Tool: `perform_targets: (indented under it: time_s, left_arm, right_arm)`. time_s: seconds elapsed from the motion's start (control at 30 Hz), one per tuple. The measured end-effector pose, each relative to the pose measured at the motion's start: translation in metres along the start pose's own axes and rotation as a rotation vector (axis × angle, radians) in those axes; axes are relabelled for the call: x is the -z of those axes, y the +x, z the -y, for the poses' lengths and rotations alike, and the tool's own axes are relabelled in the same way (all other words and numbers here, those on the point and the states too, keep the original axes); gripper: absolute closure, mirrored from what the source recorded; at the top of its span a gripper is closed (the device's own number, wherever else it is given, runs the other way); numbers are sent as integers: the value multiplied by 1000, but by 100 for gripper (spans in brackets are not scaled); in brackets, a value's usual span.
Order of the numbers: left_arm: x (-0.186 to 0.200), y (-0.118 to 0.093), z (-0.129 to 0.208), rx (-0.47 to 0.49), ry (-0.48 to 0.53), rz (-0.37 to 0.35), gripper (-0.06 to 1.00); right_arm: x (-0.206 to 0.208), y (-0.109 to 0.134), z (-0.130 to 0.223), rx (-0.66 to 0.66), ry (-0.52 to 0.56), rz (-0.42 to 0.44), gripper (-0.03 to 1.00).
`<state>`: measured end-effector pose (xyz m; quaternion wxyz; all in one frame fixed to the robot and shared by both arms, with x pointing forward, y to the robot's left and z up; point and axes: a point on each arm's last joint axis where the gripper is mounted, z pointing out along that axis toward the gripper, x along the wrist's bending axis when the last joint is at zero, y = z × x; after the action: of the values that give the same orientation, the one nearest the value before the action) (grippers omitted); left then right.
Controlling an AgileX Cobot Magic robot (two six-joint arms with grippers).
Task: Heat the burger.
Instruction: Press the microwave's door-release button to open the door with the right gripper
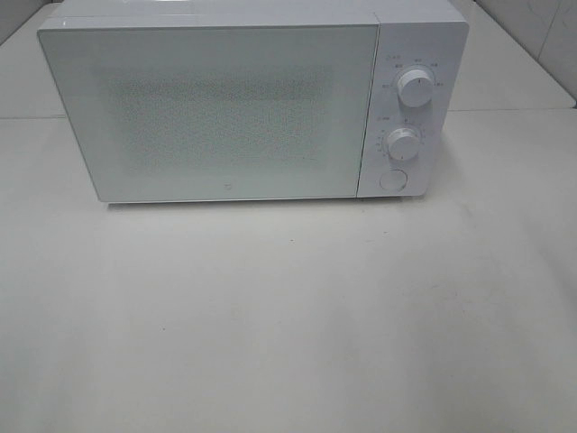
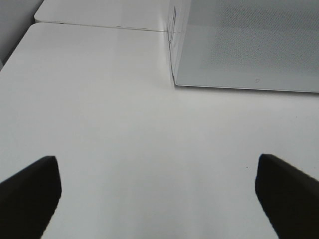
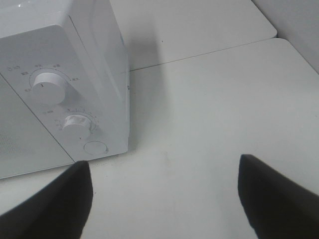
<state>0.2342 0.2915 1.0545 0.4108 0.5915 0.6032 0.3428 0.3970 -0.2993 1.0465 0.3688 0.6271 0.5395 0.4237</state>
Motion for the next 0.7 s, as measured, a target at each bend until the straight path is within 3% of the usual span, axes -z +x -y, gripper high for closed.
perform_targets:
  time_s: [0.3,0.43,0.5,0.53,0.57,0.6,0.67,0.7]
  left_arm:
    - [0,0,0,0,0,0,-4]
    - [0,0,0,0,0,0,-4]
    - [0,0,0,0,0,0,-4]
    - [0,0,0,0,0,0,-4]
    - [0,0,0,0,0,0,-4]
    - [0,0,0,0,0,0,-4]
    - [0,0,0,0,0,0,-4]
    - [0,0,0,0,0,0,-4]
  right_arm:
    - [-25,-1,17,-115,-129,-46,23]
    - [-34,0,25,-165,-115,-64,29]
    - [-44,1,32,-208,-73,-79,39]
    - [-44,1,32,-208,-73,-79,39]
    - [-51,2,36,-243,-48,-92,49]
    - [-51,2,36,-243,-48,-92,49]
    - [-61,4,43,-320,-5,-115,65]
    - [-61,4,43,-320,-5,-115,65]
